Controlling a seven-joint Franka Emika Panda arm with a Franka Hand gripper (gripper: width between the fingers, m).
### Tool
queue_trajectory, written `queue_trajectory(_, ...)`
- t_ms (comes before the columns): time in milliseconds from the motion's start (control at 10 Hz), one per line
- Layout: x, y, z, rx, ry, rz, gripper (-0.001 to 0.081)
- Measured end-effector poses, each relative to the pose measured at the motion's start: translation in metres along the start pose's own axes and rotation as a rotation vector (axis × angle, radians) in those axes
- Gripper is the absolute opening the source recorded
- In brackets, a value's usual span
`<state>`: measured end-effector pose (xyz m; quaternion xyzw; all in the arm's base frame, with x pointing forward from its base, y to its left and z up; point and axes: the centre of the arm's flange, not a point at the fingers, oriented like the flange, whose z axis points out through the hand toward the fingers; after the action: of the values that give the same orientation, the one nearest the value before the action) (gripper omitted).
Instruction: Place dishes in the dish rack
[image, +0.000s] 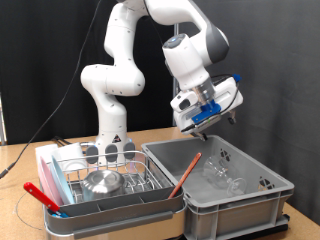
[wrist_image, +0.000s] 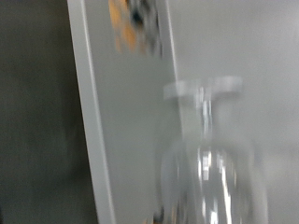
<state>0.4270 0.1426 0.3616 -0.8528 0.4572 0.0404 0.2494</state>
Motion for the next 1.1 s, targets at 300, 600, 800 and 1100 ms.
queue_trajectory(300, 0.012, -0.003, 0.002, -0.100, -0.080, 0.047, 0.0805)
queue_trajectory(600, 0.023, -0.016, 0.002, -0.066, -0.038, -0.017, 0.0805)
queue_trajectory(800, 0.023, -0.017, 0.003, -0.063, -0.047, -0.039, 0.0805)
queue_trajectory(1100, 0.019, -0.009, 0.016, -0.074, -0.026, -0.056, 0.0805)
